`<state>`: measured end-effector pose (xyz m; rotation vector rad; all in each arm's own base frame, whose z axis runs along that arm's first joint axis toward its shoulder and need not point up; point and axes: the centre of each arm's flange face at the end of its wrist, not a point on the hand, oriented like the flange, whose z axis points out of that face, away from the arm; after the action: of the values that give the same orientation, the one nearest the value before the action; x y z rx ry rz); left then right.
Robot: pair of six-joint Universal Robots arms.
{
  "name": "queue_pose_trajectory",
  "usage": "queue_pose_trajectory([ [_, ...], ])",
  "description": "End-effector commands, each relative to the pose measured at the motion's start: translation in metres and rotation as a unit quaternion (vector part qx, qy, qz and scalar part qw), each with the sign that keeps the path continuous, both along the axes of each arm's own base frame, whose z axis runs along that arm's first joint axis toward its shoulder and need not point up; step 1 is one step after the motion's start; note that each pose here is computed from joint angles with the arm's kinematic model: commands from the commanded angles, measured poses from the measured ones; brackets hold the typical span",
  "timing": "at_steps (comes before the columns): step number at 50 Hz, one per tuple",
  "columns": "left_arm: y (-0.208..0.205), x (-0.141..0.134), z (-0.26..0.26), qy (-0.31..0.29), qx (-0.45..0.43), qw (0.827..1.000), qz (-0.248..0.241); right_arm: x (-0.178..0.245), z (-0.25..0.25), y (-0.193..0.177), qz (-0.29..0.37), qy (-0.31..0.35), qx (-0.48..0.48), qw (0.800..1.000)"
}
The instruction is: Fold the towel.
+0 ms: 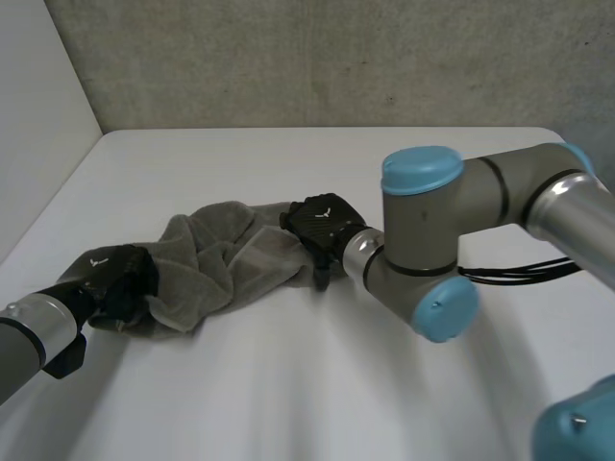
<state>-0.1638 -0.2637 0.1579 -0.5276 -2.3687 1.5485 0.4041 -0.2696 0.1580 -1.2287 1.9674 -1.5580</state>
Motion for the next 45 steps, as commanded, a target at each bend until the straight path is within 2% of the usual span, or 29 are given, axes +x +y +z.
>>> queue_pose_trajectory([
  [1,-0.004,0.005,0.008,0.001,-0.021,1.000,0.010,0.013,-0.023,-0.017,-0.037,0.004,-0.016,0.999],
  [9,-0.008,0.010,0.013,0.000,-0.038,0.999,0.019,0.016,-0.029,-0.023,-0.041,0.009,-0.019,0.999],
  [15,-0.012,0.012,0.013,0.003,-0.048,0.999,0.025,0.002,-0.004,-0.018,-0.044,0.036,-0.011,0.998],
  [20,-0.009,0.010,0.011,0.004,-0.044,0.999,0.022,-0.039,0.020,-0.021,-0.070,0.059,0.008,0.996],
  [22,-0.008,0.009,0.011,0.004,-0.044,0.999,0.020,-0.074,0.037,-0.025,-0.085,0.069,-0.007,0.994],
  [25,-0.006,0.007,0.011,0.004,-0.044,0.999,0.016,-0.090,0.043,-0.023,-0.087,0.080,-0.020,0.993],
  [30,0.001,-0.002,0.010,0.005,-0.042,0.999,0.000,-0.137,0.054,0.003,-0.082,0.149,-0.052,0.984],
  [37,0.015,-0.021,0.008,0.006,-0.037,0.999,-0.036,-0.151,0.037,0.027,-0.060,0.213,-0.045,0.974],
  [42,0.023,-0.029,0.004,0.007,-0.029,0.998,-0.055,-0.150,0.034,0.030,-0.064,0.198,-0.040,0.977],
  [44,0.024,-0.030,0.003,0.007,-0.027,0.998,-0.055,-0.145,0.040,0.025,-0.082,0.155,-0.048,0.983],
  [45,0.024,-0.030,0.003,0.007,-0.027,0.998,-0.055,-0.145,0.040,0.025,-0.082,0.155,-0.048,0.983],
])
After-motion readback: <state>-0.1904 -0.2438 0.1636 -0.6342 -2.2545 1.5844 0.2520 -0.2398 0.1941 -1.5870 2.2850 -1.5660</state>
